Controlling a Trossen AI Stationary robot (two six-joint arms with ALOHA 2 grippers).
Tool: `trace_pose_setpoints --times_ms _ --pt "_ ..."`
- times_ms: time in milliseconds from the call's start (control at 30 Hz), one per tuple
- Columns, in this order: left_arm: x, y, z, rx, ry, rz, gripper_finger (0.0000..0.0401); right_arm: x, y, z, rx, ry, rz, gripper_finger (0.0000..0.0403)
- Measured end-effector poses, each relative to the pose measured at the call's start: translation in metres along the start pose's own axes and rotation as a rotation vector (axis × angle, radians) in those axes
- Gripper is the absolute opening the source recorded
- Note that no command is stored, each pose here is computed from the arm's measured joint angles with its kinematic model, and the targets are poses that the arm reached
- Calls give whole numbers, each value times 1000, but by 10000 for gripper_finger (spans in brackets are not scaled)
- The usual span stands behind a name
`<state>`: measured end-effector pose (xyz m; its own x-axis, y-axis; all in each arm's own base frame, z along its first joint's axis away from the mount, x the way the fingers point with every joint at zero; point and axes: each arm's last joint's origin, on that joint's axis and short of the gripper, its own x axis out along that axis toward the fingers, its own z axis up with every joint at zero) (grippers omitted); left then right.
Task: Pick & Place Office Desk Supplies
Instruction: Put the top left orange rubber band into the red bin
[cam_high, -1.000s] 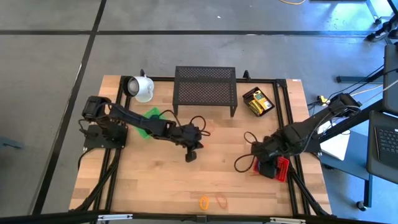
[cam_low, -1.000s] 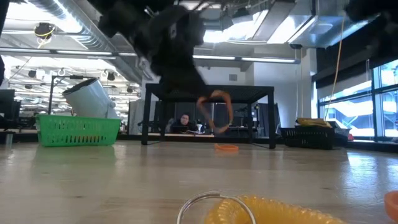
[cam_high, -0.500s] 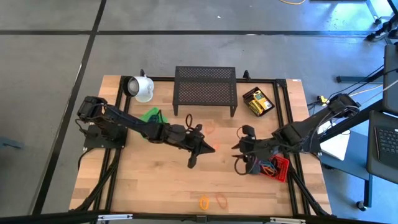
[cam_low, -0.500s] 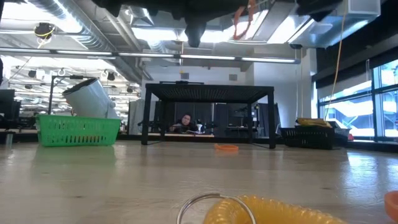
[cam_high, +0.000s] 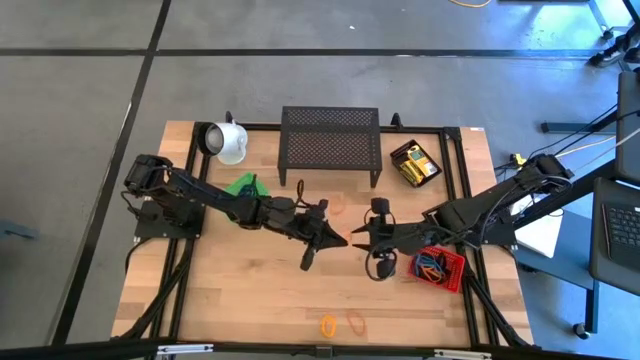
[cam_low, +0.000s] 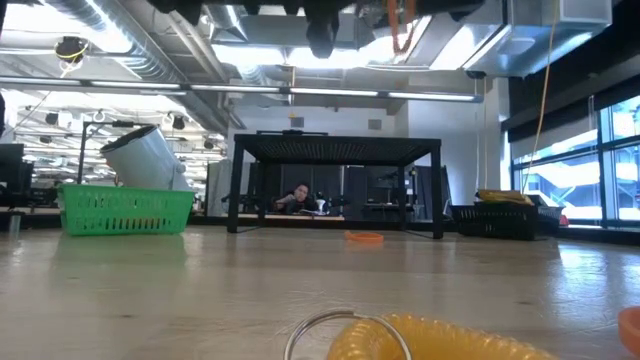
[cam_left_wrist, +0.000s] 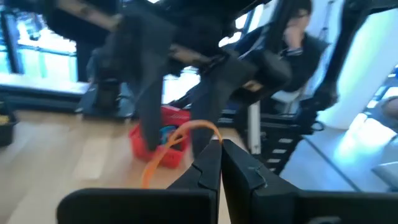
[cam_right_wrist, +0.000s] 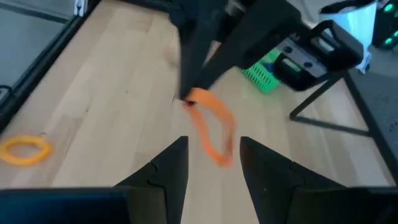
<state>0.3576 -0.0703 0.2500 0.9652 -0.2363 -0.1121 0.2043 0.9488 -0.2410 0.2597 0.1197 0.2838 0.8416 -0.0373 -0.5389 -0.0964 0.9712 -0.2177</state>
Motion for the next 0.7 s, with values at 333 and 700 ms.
trace_pose_setpoints --times_ms 333,700 --pt "0 -3 8 73 -78 -38 3 11 -2 2 1 -23 -16 146" --pt "-1 -3 11 129 -113 -42 3 12 -1 4 79 -44 -12 146"
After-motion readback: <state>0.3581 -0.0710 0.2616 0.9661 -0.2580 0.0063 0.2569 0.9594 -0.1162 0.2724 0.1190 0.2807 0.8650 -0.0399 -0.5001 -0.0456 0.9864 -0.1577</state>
